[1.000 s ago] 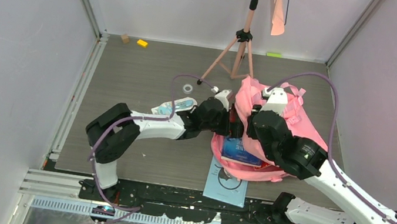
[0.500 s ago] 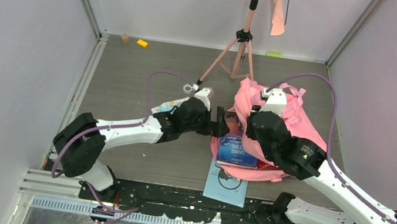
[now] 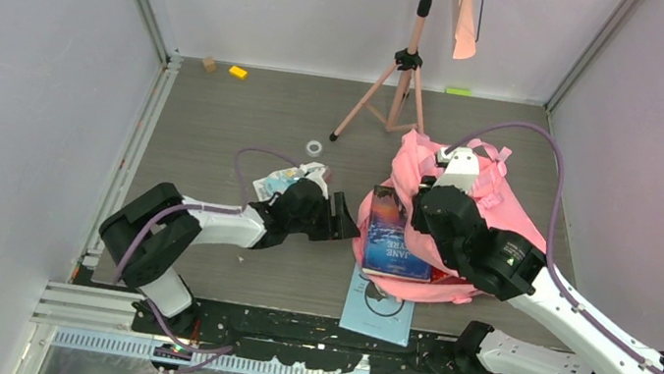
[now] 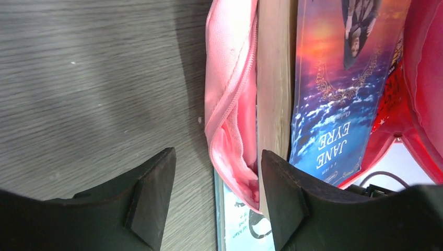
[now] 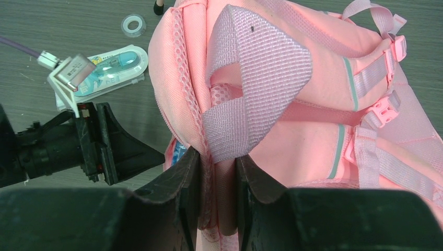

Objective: Pack the student bag
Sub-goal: Place the book in the student bag, then adjust the student bag at the center of the board.

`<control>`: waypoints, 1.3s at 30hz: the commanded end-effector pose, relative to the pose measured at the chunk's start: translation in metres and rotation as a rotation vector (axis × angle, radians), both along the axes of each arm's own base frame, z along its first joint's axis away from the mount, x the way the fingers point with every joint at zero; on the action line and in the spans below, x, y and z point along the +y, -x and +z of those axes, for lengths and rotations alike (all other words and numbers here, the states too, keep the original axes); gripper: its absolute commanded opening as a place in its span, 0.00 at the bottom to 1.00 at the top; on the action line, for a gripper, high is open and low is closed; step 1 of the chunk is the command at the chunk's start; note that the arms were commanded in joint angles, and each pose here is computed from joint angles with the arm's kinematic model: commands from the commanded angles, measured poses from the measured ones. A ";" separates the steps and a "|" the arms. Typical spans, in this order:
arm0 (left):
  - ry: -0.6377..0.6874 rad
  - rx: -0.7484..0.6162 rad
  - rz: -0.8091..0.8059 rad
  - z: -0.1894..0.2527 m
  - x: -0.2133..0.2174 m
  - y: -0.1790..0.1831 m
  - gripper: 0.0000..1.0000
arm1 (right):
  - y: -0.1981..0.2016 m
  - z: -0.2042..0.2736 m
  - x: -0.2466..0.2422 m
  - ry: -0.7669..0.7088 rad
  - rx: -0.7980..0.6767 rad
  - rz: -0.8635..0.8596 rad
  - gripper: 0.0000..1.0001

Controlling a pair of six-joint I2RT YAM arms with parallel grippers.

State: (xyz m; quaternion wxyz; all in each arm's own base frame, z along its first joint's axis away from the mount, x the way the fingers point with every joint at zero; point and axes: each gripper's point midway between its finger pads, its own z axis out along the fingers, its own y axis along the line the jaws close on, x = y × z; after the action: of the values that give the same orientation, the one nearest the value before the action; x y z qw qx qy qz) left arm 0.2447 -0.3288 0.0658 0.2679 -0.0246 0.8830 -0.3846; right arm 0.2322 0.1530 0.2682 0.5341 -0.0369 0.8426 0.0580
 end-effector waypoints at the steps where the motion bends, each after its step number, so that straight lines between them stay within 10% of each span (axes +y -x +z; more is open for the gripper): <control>1: 0.149 0.036 -0.032 0.009 -0.029 -0.003 0.60 | -0.010 0.031 0.008 -0.128 -0.089 -0.035 0.00; 18: 0.140 0.128 -0.005 -0.020 -0.030 0.002 0.29 | -0.010 0.028 0.014 -0.139 -0.079 -0.019 0.00; 28: 0.153 0.128 -0.045 -0.023 -0.048 0.002 0.29 | -0.010 0.027 0.014 -0.137 -0.077 -0.019 0.00; 39: 0.336 -0.124 -0.110 0.083 -0.082 -0.016 0.00 | -0.018 0.051 -0.009 -0.075 -0.167 -0.105 0.00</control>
State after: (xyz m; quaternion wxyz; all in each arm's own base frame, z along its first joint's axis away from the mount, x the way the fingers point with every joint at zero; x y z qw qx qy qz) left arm 0.2403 -0.3769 0.0369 0.2030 -0.0483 0.8696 -0.4475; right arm 0.2347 0.1535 0.2664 0.5354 -0.0383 0.8422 0.0506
